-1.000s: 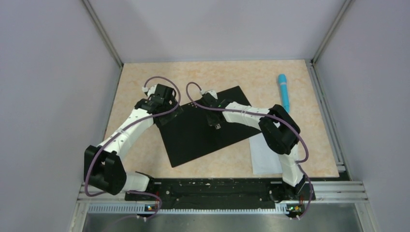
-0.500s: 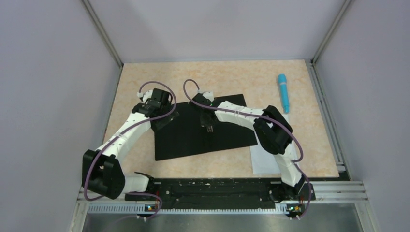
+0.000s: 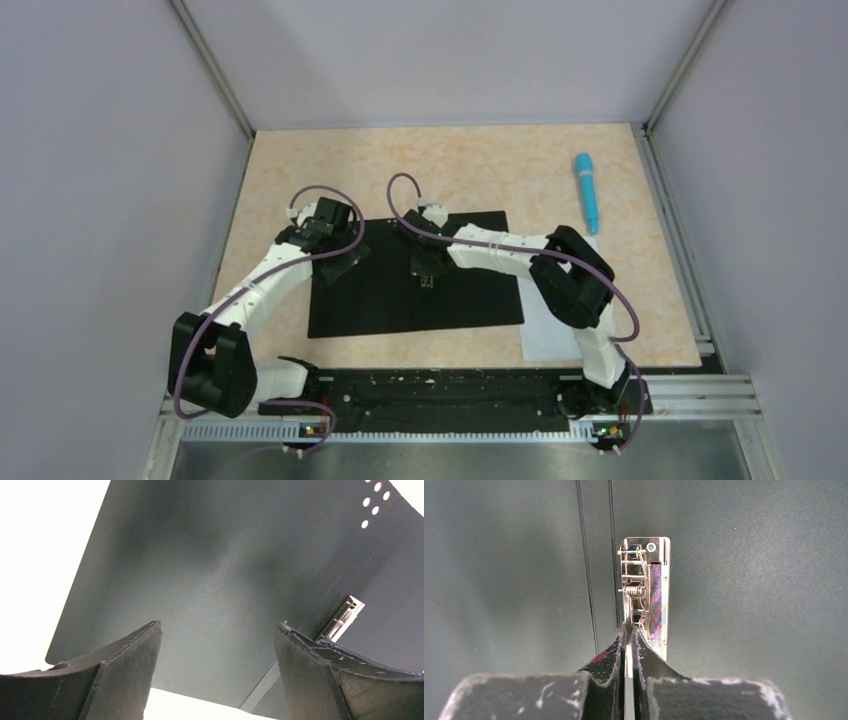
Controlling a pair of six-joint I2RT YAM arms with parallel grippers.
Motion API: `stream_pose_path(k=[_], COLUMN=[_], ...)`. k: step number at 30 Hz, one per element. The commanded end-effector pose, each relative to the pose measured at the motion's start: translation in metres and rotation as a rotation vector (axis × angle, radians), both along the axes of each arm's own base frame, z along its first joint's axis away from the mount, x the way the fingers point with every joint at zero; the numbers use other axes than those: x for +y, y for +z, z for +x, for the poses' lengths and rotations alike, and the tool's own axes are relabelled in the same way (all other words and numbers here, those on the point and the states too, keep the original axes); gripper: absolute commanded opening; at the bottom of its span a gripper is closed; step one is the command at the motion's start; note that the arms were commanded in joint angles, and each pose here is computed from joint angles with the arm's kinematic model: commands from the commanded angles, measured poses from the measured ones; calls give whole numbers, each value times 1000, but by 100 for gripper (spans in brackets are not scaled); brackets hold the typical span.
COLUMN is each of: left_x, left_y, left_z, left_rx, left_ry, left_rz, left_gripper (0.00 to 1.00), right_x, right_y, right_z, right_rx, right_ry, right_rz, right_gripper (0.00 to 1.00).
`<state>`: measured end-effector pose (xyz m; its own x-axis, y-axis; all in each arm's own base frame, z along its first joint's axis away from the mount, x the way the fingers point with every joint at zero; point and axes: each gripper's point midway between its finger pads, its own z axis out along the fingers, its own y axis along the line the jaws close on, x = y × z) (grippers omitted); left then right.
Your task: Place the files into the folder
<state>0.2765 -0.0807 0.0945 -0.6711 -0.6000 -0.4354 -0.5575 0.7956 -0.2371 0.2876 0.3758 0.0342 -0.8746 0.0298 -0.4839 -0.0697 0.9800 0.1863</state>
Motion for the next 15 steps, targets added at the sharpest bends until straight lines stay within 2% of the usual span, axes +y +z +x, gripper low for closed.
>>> stream_pose_path(k=[1, 7, 15], left_x=[-3, -2, -2], left_y=[-1, -8, -17], left_z=[0, -5, -10], left_rx=[-29, -9, 10], left_ry=[19, 23, 21], left_rz=[-39, -38, -41], left_gripper=[86, 86, 86], right_x=[21, 34, 36], right_y=[32, 31, 23], right_z=[-12, -21, -26], right_rx=[-28, -7, -10], right_ry=[-21, 15, 81], right_rz=[122, 175, 146], right_gripper=[0, 0, 0])
